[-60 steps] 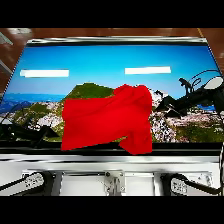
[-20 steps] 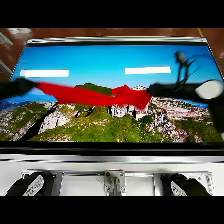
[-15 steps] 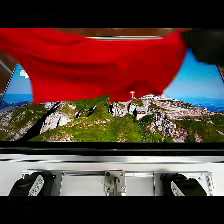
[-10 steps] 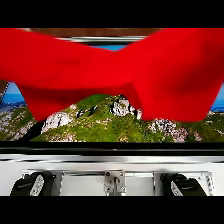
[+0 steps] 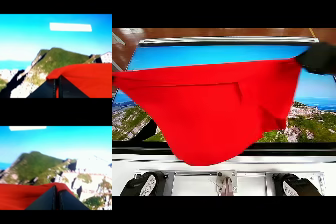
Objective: Fold the shirts.
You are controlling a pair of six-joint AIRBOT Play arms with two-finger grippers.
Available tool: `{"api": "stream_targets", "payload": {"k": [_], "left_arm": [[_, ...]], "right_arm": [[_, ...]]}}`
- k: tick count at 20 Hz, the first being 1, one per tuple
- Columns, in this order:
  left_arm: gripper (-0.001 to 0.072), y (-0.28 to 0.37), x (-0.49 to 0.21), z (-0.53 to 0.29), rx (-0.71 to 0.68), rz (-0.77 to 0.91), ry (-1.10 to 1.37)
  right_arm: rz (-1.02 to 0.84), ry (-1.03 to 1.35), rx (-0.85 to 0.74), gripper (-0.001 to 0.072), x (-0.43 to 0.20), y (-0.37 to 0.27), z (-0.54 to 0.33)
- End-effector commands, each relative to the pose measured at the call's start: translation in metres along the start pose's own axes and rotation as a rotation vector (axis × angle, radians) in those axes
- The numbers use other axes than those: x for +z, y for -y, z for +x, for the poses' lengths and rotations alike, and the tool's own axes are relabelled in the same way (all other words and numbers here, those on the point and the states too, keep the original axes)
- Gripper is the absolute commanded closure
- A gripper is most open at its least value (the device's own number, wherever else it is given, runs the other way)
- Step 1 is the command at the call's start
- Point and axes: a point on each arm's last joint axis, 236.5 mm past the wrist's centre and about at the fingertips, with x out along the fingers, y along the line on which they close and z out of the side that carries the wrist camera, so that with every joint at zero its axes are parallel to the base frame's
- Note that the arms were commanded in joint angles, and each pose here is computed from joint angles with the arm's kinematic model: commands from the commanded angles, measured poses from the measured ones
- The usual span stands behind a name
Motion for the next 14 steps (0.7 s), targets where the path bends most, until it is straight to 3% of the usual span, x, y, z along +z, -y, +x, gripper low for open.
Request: {"api": "stream_targets", "payload": {"k": [1,6,12,13,14], "left_arm": [[0.0670,-0.053,-0.045,0.088,0.049,-0.120,-0.141],[0.0669,-0.089,-0.104,0.182,0.055,-0.183,-0.335],[0.0669,-0.073,-0.166,0.236,0.008,-0.191,-0.507],[0.0669,-0.069,-0.172,0.240,0.000,-0.186,-0.523],[0.0655,-0.066,-0.175,0.242,-0.004,-0.184,-0.533]], "right_arm": [[0.059,-0.144,-0.056,0.0642,-0.011,0.043,0.127],[0.223,-0.172,0.015,0.0642,-0.037,0.064,0.275],[0.319,-0.395,0.042,0.0641,-0.111,0.068,0.324],[0.322,-0.418,0.045,0.0617,-0.116,0.067,0.323],[0.328,-0.419,0.056,0.0505,-0.115,0.064,0.320]]}}
